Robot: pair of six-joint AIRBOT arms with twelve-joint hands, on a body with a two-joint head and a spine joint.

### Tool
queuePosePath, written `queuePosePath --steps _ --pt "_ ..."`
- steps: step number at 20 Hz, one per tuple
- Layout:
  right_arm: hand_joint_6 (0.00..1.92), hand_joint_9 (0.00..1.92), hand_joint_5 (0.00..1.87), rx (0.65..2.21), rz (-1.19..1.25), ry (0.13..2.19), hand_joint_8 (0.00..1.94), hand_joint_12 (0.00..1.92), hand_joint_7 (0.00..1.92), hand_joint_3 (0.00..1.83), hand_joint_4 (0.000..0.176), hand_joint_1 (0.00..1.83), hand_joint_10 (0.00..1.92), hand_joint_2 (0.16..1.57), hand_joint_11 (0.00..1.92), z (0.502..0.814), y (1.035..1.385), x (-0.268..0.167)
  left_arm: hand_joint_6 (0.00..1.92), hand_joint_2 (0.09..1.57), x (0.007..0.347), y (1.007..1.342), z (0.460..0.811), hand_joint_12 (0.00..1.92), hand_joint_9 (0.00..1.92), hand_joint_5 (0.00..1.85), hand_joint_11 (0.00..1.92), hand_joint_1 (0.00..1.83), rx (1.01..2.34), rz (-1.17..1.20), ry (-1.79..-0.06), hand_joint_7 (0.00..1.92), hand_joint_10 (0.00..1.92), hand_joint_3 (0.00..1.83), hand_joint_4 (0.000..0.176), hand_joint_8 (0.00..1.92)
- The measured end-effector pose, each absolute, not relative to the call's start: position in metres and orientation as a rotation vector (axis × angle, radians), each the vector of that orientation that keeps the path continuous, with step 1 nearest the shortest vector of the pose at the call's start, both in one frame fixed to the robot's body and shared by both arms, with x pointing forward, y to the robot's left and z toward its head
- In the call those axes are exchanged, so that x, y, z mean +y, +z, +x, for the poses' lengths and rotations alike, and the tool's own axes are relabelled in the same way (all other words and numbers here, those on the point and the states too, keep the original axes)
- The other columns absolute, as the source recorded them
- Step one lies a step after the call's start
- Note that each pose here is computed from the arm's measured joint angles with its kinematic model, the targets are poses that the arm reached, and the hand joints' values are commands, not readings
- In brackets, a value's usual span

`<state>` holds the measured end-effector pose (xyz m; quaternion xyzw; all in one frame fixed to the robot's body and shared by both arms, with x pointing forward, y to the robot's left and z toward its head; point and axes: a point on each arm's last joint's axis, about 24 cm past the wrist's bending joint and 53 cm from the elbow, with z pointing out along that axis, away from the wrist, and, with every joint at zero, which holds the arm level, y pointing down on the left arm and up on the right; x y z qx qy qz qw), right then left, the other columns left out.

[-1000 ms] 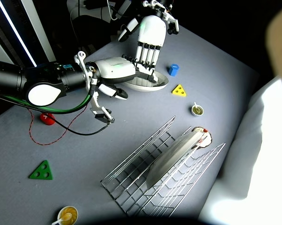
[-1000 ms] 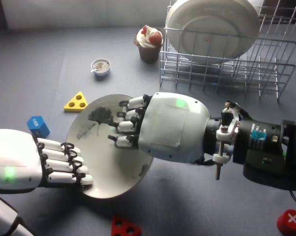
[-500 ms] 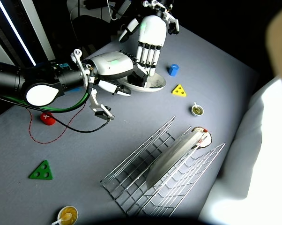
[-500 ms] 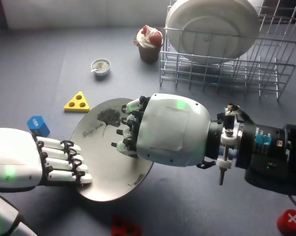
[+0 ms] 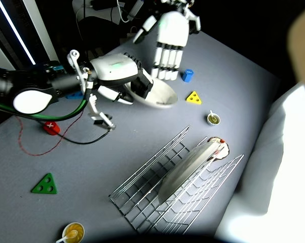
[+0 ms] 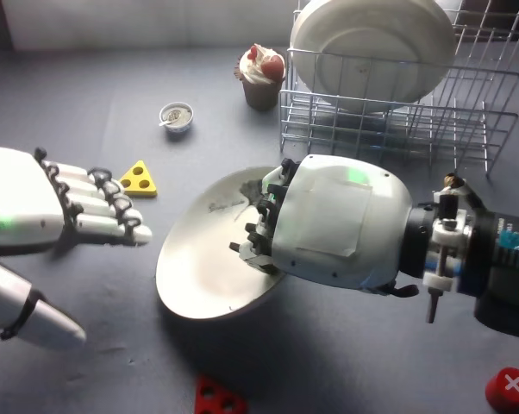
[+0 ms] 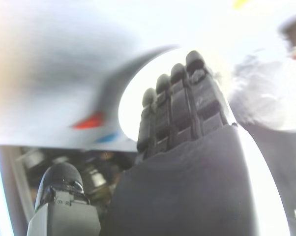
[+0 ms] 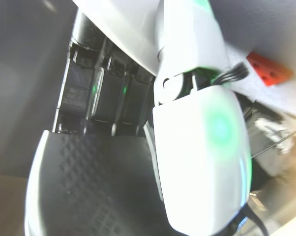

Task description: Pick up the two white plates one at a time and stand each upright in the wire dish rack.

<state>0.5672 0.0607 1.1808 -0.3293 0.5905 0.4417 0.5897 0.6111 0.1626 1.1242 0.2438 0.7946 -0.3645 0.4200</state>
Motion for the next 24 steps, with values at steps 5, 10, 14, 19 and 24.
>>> queuePosePath --steps 5,10,14,19,24 --pt "0.74 1.32 1.05 1.381 -0.661 1.137 0.22 1.33 1.27 0.0 0.0 1.5 0.42 1.01 1.0 0.555 1.217 0.051 0.0 1.0 0.168 1.161 0.63 0.01 0.16 0.14 0.16 0.0 1.9 0.544 -0.934 0.17 0.0 0.0 0.0 0.0" --pt "0.72 1.33 1.04 1.433 -0.619 1.104 0.29 1.31 1.25 0.0 0.0 1.51 0.41 1.01 1.02 0.561 1.221 0.024 0.0 1.0 0.183 1.169 0.641 0.0 0.15 0.13 0.15 0.0 1.89 0.489 -0.907 0.15 0.0 0.0 0.0 0.0" --pt "0.91 1.21 0.97 1.441 -0.546 1.129 0.38 1.29 1.19 0.0 0.0 1.5 0.57 1.03 1.03 0.567 1.246 0.013 0.0 1.0 0.183 1.17 0.642 0.01 0.16 0.13 0.18 0.0 1.887 0.486 -0.91 0.17 0.0 0.0 0.0 0.0" --pt "0.96 1.19 0.96 1.535 -0.282 1.183 0.51 1.27 1.12 0.0 0.0 1.5 0.59 1.04 1.04 0.602 1.273 -0.016 0.01 1.0 0.184 1.169 0.643 0.01 0.18 0.15 0.18 0.0 1.888 0.485 -0.908 0.19 0.01 0.0 0.0 0.01" --pt "0.92 1.18 0.95 1.598 -0.112 1.207 0.55 1.28 1.1 0.0 0.0 1.5 0.63 1.04 1.06 0.623 1.289 -0.035 0.01 1.0 0.184 1.169 0.643 0.01 0.17 0.15 0.18 0.0 1.89 0.485 -0.905 0.18 0.01 0.0 0.0 0.01"
